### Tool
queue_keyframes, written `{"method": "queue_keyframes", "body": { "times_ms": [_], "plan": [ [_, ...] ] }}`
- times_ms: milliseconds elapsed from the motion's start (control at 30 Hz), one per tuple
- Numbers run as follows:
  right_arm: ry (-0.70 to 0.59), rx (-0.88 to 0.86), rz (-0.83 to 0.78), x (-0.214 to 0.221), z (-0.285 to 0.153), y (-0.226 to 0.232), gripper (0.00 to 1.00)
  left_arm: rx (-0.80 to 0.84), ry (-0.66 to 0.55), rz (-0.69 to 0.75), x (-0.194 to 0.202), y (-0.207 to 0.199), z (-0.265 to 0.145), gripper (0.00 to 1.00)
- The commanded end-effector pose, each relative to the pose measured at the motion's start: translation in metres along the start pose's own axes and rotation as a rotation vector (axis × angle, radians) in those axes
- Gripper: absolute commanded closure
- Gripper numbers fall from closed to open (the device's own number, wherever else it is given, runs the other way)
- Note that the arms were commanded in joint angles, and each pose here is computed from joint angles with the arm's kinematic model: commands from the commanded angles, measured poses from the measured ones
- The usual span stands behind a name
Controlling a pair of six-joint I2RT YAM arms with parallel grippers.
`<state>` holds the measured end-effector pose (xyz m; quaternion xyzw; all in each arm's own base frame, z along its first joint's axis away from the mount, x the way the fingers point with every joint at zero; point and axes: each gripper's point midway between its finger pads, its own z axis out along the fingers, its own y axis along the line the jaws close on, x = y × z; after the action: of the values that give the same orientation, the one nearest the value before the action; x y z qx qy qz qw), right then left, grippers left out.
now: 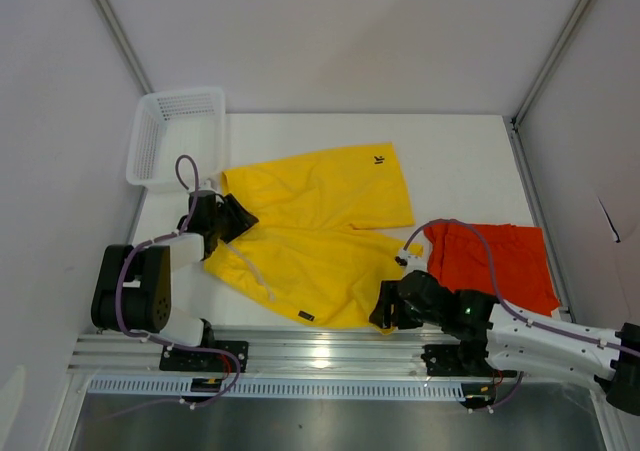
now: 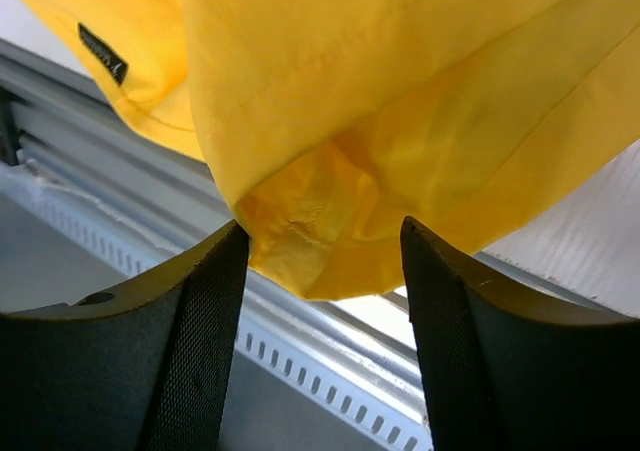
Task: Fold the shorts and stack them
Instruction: Flatten the shorts out
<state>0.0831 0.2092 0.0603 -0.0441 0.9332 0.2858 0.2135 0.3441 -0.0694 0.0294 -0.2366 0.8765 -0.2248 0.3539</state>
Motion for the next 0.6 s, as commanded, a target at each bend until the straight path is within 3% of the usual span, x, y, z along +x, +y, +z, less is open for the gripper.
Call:
{"method": "queue_keyframes", "body": {
  "times_ms": [0,167,567],
  "plan": [
    [-0.141,-0.004,-0.041,-0.032,0.000,0.016,0.37,-0.020,-0.013,0.025,-0.004,0.005,0.001,0.44],
    [-0.176,0.026,-0.127,-0.034,0.002,0.018,0.43,-0.021,-0.015,0.027,-0.004,0.006,0.001,0.44],
    [-0.283,-0.075,-0.305,-0.022,-0.013,0.035,0.42,-0.016,-0.014,0.027,-0.003,0.005,0.000,0.44]
  ]
}}
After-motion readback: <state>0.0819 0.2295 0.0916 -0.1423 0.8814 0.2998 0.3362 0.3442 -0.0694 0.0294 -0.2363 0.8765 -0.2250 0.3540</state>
